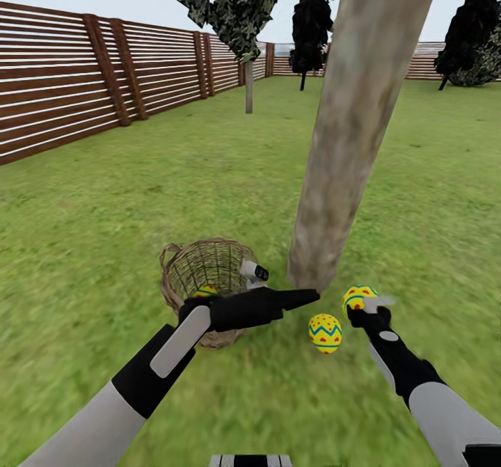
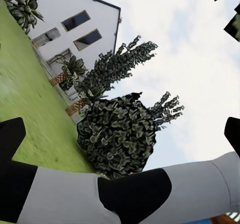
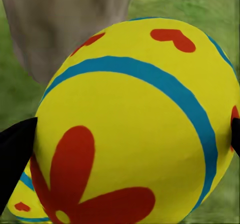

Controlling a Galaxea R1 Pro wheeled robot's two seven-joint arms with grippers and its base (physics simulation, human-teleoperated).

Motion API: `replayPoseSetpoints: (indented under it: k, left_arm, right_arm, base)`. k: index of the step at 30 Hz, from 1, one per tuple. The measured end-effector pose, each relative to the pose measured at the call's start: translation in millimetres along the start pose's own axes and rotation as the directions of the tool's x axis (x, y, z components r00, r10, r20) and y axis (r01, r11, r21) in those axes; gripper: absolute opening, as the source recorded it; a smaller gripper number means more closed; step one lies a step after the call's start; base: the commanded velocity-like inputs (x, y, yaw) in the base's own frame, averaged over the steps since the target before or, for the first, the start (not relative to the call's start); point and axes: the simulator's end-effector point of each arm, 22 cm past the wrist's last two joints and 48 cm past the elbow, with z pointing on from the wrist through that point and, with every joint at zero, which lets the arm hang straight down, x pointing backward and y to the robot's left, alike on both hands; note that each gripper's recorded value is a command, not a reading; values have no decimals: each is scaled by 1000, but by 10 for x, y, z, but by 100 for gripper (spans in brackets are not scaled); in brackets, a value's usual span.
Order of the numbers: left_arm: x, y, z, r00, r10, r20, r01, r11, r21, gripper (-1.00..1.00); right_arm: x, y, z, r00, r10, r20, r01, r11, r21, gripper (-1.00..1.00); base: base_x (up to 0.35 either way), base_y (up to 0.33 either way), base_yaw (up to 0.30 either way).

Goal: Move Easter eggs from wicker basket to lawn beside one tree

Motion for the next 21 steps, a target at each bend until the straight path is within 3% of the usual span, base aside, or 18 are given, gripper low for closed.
replayPoseSetpoints:
  k: [2,5,6,8,17,21]
  left_arm:
    - [2,41,-15,1000,-8,3,8,1000,-2,100]
    - [7,101,-36,1000,-19,6,19,1000,-4,100]
    - [10,176,-36,1000,-23,8,23,999,-29,100]
    - [16,257,-18,999,-31,12,32,998,-51,100]
    - [33,400,-68,998,-59,22,61,997,-57,100]
    - [35,373,-19,998,-61,24,62,997,-45,100]
  right_arm:
    - [306,-32,3,998,-10,-61,11,1000,15,-100]
    - [512,-118,17,995,-20,-95,23,999,29,-100]
    - [736,-160,-4,990,-29,-140,34,999,34,-100]
    - [865,-172,-6,986,-35,-165,41,999,36,-100]
    - [981,-128,44,985,-51,-164,57,998,32,-100]
    - [941,-116,50,986,-51,-157,56,998,31,-100]
  base:
    - [0,0,0]
    - [0,0,0]
    - [0,0,0]
    - [0,0,0]
    - [0,0,0]
    - [77,-253,0]
